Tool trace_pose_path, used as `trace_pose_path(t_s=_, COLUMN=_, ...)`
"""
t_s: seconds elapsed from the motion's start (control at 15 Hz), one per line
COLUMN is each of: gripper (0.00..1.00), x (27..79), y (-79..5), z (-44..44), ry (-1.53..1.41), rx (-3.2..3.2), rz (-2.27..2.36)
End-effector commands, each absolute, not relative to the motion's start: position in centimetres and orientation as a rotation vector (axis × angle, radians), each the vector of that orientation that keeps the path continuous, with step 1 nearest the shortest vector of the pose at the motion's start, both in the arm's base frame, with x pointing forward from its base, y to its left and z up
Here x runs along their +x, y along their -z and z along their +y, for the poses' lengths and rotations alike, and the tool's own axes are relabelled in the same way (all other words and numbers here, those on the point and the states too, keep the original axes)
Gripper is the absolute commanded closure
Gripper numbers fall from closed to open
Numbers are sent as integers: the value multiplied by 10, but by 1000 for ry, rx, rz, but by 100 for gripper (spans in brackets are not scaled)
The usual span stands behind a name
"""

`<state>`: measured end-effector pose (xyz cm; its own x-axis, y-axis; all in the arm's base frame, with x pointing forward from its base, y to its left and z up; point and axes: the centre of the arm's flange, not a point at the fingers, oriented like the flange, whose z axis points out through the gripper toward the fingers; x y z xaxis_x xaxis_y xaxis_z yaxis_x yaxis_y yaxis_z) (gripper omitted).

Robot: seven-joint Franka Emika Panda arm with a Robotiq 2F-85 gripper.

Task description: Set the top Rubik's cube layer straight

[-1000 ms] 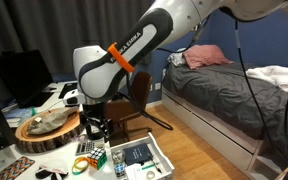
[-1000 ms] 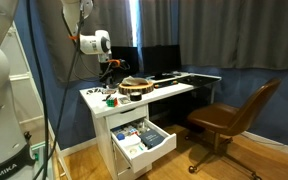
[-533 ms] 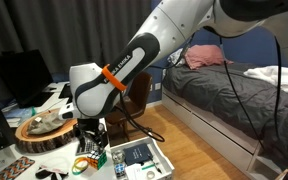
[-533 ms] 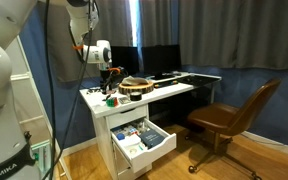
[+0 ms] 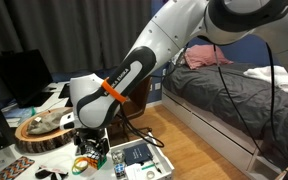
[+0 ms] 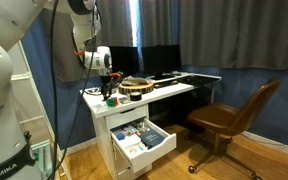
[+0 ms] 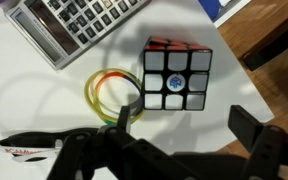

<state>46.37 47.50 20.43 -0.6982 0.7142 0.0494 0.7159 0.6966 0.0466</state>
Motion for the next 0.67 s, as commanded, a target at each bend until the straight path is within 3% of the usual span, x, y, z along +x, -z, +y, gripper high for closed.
trace_pose_path(t_s=0.0, gripper=0, x=469, y=-197, z=477, ry=113, rx=-1164, rz=-2919)
trace_pose_path(t_s=0.6, gripper=0, x=480, y=-181, z=480, ry=83, rx=-1198, rz=-2901)
